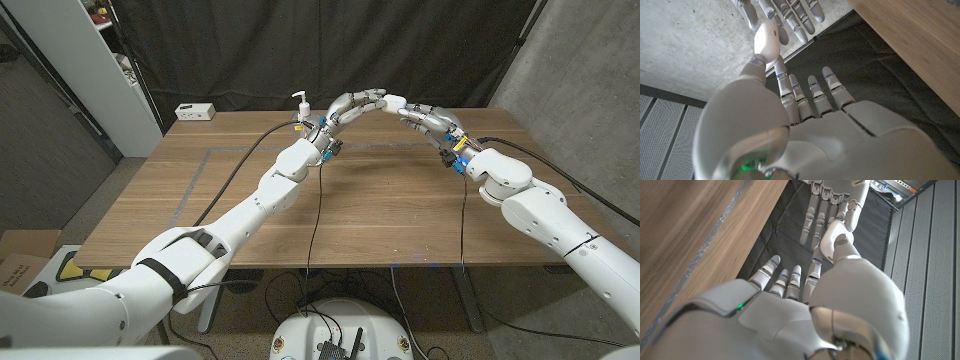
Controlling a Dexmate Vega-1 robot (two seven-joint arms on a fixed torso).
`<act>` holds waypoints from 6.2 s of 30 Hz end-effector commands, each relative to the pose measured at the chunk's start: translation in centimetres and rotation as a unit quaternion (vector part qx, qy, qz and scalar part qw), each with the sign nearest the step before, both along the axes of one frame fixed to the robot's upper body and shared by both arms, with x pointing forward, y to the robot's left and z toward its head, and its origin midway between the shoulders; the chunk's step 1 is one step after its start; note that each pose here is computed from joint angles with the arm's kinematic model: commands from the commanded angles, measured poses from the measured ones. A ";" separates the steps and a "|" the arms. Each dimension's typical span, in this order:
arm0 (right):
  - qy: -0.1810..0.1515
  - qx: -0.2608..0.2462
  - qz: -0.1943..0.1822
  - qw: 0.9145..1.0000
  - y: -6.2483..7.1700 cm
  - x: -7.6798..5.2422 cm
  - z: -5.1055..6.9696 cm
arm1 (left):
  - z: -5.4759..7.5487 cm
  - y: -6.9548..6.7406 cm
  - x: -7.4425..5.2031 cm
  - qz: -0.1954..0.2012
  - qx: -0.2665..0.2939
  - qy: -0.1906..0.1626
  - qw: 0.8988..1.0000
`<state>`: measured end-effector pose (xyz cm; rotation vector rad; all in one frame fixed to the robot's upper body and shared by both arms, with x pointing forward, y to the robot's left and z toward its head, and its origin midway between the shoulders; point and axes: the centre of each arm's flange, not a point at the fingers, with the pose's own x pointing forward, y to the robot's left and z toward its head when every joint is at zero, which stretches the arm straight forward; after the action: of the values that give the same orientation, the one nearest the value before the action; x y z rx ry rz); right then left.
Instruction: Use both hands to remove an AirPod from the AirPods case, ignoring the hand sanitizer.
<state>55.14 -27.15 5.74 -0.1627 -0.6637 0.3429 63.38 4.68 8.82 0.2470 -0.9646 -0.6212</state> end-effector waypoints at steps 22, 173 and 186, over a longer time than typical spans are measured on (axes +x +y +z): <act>-0.002 0.016 0.002 1.000 0.9 1.2 0.3 | -0.7 -0.8 0.2 0.014 -0.002 0.010 1.000; 0.024 -0.099 -0.051 0.993 -1.4 2.0 1.3 | 2.0 0.1 -5.6 0.218 0.057 -0.243 0.943; 0.007 -0.092 -0.096 0.991 -0.6 1.2 1.5 | 1.8 0.8 -4.3 0.226 0.085 -0.208 0.948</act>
<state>56.93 -28.26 7.15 -0.3816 -0.5789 0.2850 58.78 5.22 10.91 0.6795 -1.2165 -0.2581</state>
